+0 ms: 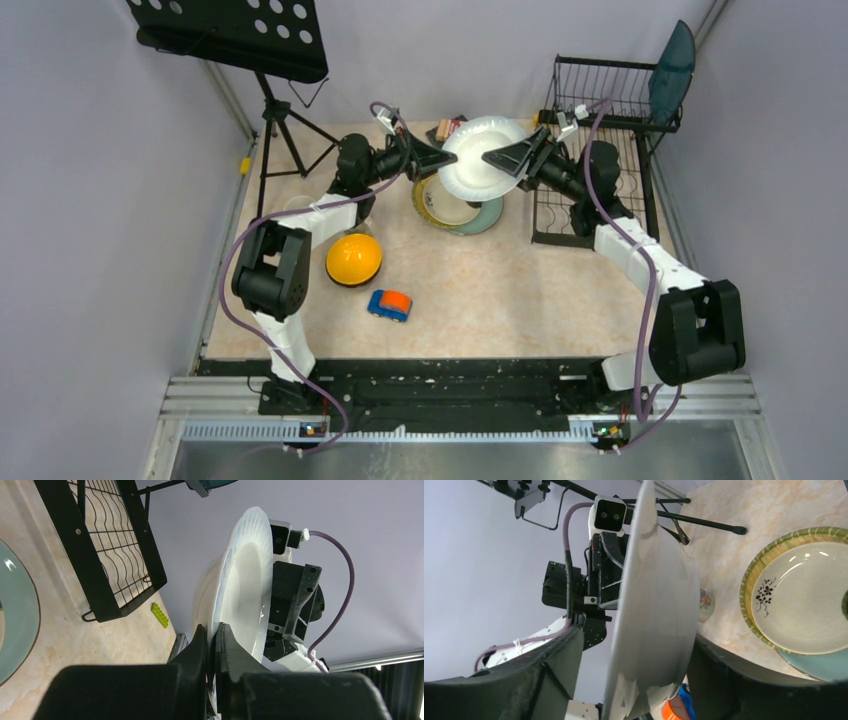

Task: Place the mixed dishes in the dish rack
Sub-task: Insert the plate into the dish rack.

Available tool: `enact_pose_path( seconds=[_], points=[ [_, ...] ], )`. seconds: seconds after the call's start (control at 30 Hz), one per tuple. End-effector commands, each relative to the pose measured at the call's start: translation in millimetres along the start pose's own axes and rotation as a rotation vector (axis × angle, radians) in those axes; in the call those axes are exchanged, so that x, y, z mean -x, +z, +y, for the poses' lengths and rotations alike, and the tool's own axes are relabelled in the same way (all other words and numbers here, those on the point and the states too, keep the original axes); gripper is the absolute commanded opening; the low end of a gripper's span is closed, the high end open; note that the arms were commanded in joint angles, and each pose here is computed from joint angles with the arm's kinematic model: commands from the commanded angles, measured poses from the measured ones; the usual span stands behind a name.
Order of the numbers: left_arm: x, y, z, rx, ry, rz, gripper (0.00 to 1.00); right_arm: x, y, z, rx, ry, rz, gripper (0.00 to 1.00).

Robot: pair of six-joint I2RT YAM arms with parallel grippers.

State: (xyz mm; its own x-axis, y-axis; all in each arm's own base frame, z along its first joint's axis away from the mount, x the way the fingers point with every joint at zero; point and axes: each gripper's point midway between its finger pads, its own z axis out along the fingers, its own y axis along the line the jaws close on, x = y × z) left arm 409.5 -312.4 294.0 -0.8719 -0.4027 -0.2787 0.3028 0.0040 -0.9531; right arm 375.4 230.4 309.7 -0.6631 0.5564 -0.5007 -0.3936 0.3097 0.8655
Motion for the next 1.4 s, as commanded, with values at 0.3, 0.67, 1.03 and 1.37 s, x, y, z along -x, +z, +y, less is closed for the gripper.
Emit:
enact_pose_path(
  seconds=[0.3,0.67,1.03,1.37],
  points=[
    [4,-3,-45,-0.096,0.101,-0.024,0.00,6,-9,36,0.089,-0.050,-0.030,0.57],
    [4,-2,-37,-0.092,0.095,-0.017,0.00,12,-9,37,0.027,-0.144,-0.013,0.31],
    [4,-1,-32,-0.086,0.089,-0.018,0.00,11,-9,45,0.052,-0.160,0.013,0.69],
    [14,-12,-34,-0.094,0.091,-0.067,0.00,3,-15,39,0.053,-0.095,-0.009,0.69]
  ],
)
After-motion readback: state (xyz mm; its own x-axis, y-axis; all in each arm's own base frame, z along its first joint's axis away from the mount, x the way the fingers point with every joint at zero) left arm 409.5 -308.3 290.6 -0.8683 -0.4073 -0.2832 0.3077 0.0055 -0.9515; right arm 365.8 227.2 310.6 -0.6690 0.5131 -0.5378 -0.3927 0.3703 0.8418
